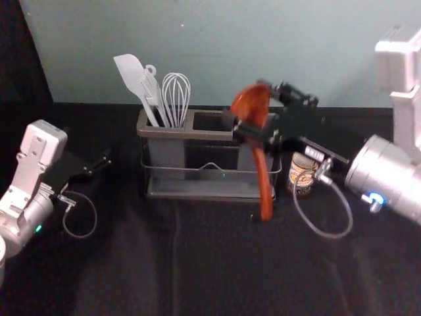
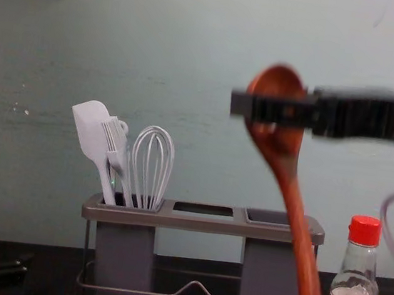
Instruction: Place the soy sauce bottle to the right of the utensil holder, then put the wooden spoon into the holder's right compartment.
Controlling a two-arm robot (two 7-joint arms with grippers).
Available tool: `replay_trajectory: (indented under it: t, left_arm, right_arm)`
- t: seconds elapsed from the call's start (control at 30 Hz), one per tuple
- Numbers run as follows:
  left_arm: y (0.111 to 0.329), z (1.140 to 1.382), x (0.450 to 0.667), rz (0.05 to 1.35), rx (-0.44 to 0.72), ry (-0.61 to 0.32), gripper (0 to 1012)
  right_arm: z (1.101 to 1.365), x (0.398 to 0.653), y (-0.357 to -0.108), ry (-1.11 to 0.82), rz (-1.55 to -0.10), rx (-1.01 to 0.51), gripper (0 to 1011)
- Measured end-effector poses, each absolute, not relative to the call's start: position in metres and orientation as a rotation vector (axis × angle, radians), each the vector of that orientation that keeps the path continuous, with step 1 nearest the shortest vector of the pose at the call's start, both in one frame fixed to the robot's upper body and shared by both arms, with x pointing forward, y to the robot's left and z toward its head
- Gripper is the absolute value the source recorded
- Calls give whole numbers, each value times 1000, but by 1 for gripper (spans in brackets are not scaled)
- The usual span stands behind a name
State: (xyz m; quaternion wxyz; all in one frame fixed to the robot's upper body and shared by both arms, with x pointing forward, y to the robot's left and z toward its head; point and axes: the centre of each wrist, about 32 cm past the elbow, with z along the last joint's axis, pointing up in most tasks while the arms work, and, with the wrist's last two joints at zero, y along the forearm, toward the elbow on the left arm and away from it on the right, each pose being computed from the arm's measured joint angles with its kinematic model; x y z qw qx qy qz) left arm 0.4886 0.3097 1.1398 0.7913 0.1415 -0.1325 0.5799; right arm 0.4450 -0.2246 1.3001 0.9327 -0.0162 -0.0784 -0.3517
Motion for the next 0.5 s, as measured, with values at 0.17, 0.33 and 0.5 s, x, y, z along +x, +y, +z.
replay_trajectory:
  t: [0.17,0.33,0.5]
  left_arm:
    - [310,1140,489,1248,304,-285,1005]
    - [310,1140,489,1248,304,-285,1005]
    - [310,1140,489,1248,304,-285,1005]
  right_arm:
    - [1313,453,-226,-173,-759,19,830]
    - [1326,470,-226,-182,-811,63,830]
    - [1335,487,-225,-180,-854,87,830]
